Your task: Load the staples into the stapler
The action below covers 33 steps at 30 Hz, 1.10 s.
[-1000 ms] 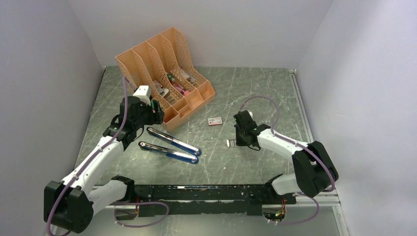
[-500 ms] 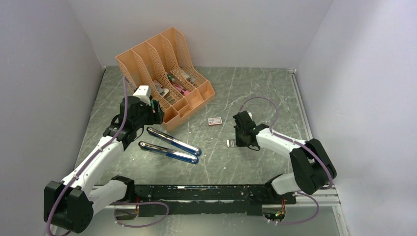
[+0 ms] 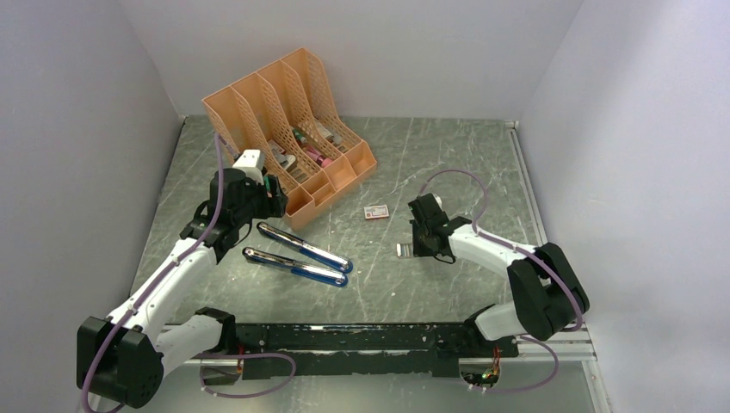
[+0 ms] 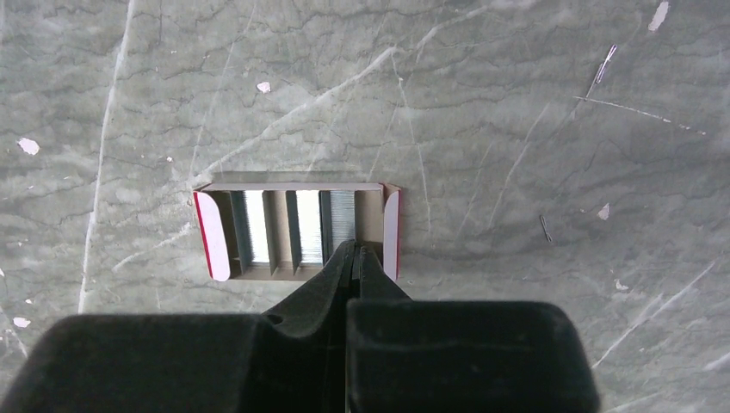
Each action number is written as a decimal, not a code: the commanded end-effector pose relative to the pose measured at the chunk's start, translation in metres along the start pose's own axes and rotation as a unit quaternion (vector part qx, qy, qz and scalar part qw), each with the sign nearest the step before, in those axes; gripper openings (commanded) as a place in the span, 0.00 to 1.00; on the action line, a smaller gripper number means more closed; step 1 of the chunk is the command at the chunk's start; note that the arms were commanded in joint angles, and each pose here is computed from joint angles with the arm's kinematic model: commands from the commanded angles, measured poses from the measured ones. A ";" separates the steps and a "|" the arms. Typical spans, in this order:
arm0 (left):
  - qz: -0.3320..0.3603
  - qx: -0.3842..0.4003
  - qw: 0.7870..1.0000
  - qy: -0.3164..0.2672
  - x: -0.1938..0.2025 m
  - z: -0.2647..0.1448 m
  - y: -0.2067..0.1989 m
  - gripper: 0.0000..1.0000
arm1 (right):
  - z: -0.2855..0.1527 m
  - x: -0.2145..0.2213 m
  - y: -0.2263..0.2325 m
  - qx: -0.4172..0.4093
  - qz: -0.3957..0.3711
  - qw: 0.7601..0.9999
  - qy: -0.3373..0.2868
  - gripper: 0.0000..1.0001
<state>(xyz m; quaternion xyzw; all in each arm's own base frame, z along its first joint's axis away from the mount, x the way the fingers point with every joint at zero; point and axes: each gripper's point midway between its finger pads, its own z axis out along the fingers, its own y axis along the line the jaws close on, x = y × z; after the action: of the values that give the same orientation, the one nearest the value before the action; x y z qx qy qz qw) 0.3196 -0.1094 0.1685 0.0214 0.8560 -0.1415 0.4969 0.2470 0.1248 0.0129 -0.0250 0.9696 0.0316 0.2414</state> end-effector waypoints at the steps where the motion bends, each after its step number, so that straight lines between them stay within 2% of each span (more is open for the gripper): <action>1: -0.002 0.013 0.999 -0.038 -0.028 -0.004 -0.006 0.71 | -0.006 -0.011 -0.003 0.003 0.003 1.000 -0.019 0.00; 6: -0.003 0.025 0.999 -0.044 -0.032 -0.005 -0.011 0.72 | -0.022 -0.034 0.002 -0.012 0.007 0.998 -0.067 0.00; 10: -0.002 0.040 0.998 -0.057 -0.039 -0.008 -0.017 0.77 | -0.038 -0.051 0.010 -0.041 0.010 0.993 -0.111 0.00; 13: 0.001 0.063 0.995 -0.081 -0.053 -0.013 -0.026 0.79 | -0.051 -0.062 0.020 -0.076 0.002 0.987 -0.142 0.00; 16: 0.013 0.106 0.988 -0.113 -0.075 -0.026 -0.044 0.82 | -0.076 -0.083 0.041 -0.140 -0.022 0.970 -0.197 0.00; 18: 0.017 0.136 0.981 -0.138 -0.090 -0.037 -0.056 0.83 | -0.099 -0.100 0.059 -0.197 -0.039 0.948 -0.245 0.00; 20: 0.020 0.164 0.972 -0.167 -0.106 -0.050 -0.068 0.87 | -0.132 -0.128 0.080 -0.257 -0.046 0.912 -0.318 0.00; 23: 0.027 0.216 0.951 -0.220 -0.130 -0.075 -0.088 0.90 | -0.182 -0.157 0.111 -0.345 -0.068 0.851 -0.390 0.00; 30: 0.067 0.386 0.884 -0.256 -0.160 -0.131 -0.149 0.92 | -0.276 -0.182 0.159 -0.511 -0.095 0.718 -0.464 0.00; 33: 0.090 0.456 0.849 -0.250 -0.170 -0.156 -0.172 0.92 | -0.306 -0.190 0.166 -0.546 -0.104 0.675 -0.485 0.00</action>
<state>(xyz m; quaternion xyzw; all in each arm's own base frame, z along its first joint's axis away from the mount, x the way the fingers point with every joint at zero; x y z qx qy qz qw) 0.2816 -0.1924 0.3702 0.1886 0.6246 -0.3959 0.6462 0.2850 0.2627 0.2988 -0.1869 0.6454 0.4594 0.5809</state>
